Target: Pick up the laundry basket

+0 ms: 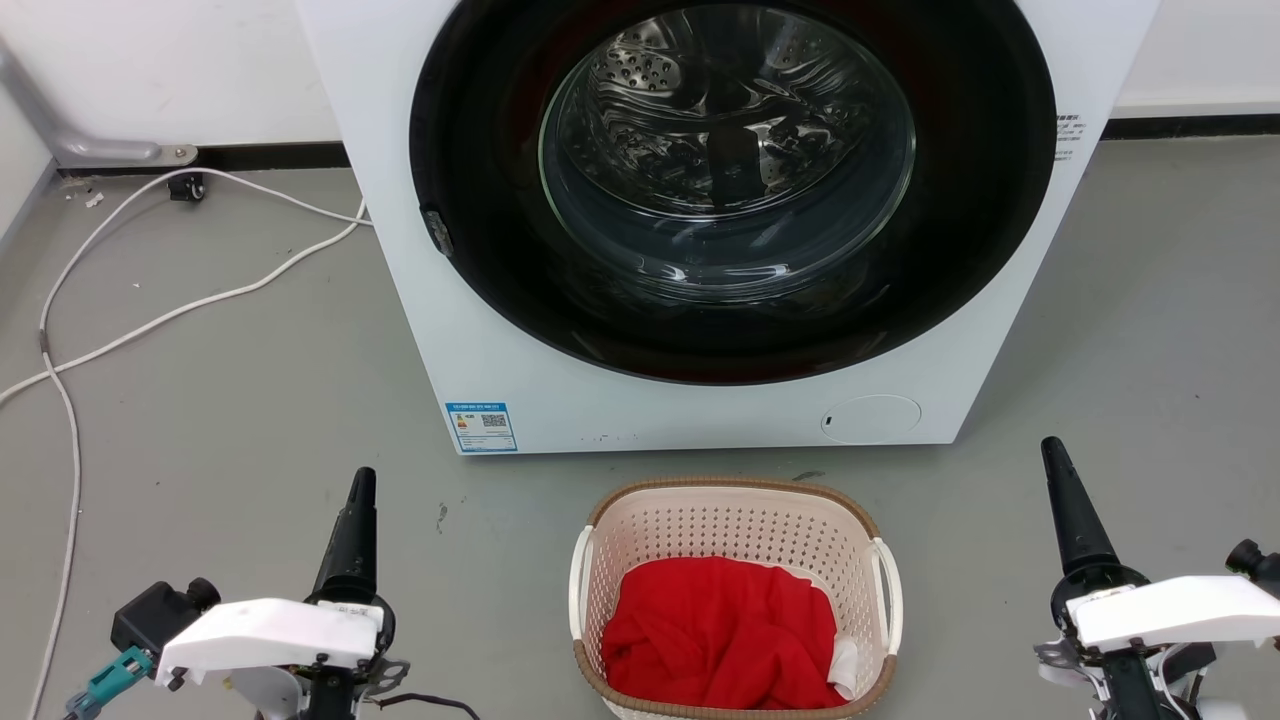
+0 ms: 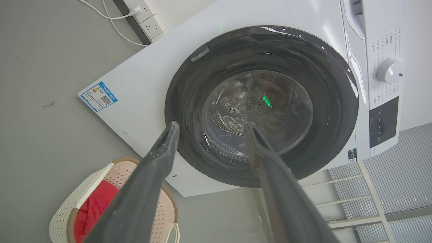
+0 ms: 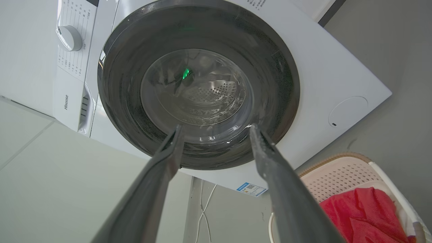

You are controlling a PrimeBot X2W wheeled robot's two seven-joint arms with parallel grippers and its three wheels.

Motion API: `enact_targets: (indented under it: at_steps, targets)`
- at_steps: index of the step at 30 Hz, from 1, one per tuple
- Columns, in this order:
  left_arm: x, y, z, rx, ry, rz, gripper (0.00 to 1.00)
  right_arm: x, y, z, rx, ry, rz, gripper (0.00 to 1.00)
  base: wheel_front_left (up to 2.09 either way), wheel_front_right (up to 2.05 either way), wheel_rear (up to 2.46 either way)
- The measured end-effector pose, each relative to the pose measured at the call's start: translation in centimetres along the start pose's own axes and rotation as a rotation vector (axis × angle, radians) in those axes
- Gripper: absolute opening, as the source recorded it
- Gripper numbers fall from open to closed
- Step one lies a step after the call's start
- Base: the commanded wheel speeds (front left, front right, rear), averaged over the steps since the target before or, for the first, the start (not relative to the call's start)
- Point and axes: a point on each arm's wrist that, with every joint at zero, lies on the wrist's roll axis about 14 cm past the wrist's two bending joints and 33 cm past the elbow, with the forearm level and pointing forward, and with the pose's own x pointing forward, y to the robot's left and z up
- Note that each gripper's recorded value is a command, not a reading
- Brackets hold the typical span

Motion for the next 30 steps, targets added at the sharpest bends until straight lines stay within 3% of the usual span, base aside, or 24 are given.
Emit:
enact_targets:
  at_steps: [30]
  targets:
    - [-0.5, -1.1, 0.0, 0.462, -0.058, -0.020, 1.00, -0.5, 1.7, -0.1, -0.472, -0.036, 0.069, 1.00, 0.00, 0.00, 0.00]
